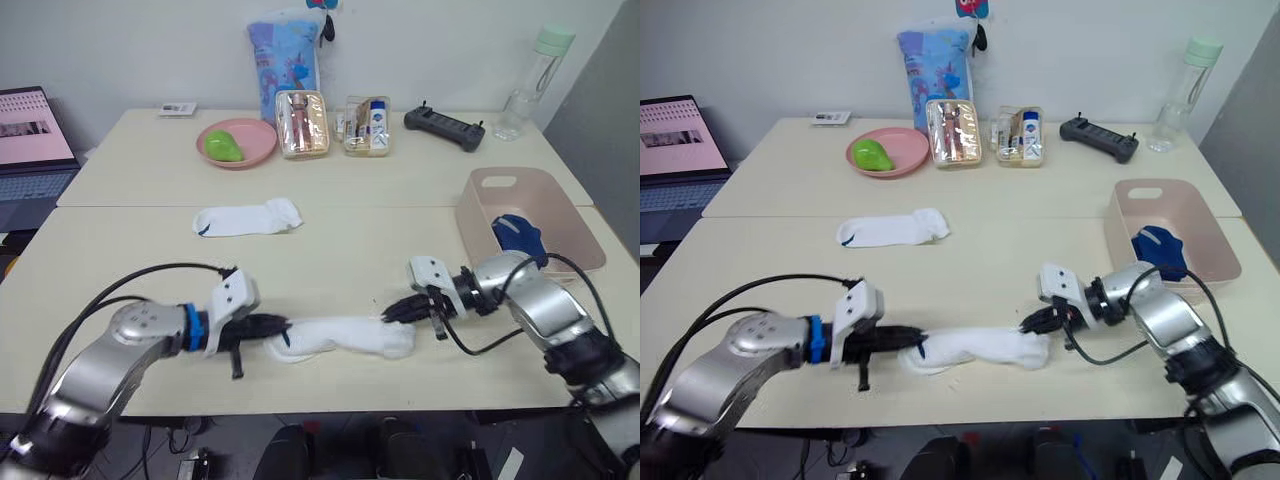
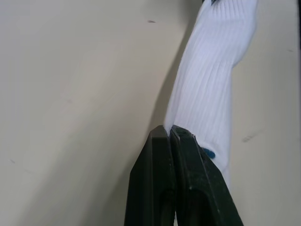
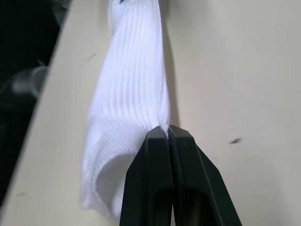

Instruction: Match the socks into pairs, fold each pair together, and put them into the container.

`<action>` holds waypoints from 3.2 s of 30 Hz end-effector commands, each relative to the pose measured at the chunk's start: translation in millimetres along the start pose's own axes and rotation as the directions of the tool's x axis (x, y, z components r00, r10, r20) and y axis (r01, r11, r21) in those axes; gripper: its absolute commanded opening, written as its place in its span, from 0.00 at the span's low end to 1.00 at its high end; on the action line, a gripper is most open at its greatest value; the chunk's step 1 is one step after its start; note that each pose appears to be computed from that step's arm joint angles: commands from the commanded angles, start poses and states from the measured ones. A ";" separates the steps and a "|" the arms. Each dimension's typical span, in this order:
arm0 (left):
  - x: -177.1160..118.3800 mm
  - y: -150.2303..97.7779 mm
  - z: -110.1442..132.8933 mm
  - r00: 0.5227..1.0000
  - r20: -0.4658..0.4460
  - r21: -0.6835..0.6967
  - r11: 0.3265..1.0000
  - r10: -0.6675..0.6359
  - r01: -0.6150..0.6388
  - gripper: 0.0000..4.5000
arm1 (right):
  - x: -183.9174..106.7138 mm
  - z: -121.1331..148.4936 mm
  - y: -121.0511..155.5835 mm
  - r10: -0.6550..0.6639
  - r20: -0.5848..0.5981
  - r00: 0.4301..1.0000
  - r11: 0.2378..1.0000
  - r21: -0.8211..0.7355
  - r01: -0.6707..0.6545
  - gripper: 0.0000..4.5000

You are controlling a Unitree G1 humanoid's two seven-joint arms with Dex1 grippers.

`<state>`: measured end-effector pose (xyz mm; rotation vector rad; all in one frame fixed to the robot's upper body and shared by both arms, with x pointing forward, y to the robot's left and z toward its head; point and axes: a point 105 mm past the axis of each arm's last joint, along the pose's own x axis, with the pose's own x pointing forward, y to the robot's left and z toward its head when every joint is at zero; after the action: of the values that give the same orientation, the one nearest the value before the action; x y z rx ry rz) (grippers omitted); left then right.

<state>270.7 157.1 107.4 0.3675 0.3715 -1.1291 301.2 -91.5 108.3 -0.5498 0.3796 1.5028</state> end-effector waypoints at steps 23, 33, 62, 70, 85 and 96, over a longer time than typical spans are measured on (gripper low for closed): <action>-2.2 55.3 17.8 0.957 0.124 0.258 0.923 0.261 -0.285 0.50 | -32.4 30.4 -49.3 -0.331 0.180 0.927 0.914 -0.182 0.362 0.46; 34.5 10.8 30.2 0.932 0.306 0.175 0.950 0.196 -0.258 0.22 | 36.5 37.9 1.8 -0.265 0.311 0.913 0.942 -0.118 0.314 0.17; -1.9 4.1 -28.3 0.935 0.219 -0.100 0.960 0.279 -0.263 0.01 | -17.5 -23.2 14.4 -0.370 0.181 0.911 0.929 0.066 0.364 0.00; -35.2 4.0 -10.9 0.926 0.217 -0.221 0.940 0.308 -0.261 0.14 | -36.8 -12.7 -3.6 -0.442 0.180 0.879 0.895 0.155 0.418 0.28; 0.5 -0.5 -45.4 0.944 0.083 -0.361 0.893 0.319 -0.270 0.87 | -13.2 -38.6 -4.3 -0.394 0.091 0.915 0.899 0.245 0.363 0.76; -5.0 -8.3 -44.6 0.951 0.100 -0.386 0.892 0.293 -0.235 0.21 | -16.1 -34.0 2.2 -0.350 0.104 0.931 0.912 0.266 0.313 0.00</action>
<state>257.8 178.1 62.1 -0.0111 0.3999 -0.7817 302.3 -127.2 73.8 -0.2750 0.3802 1.1122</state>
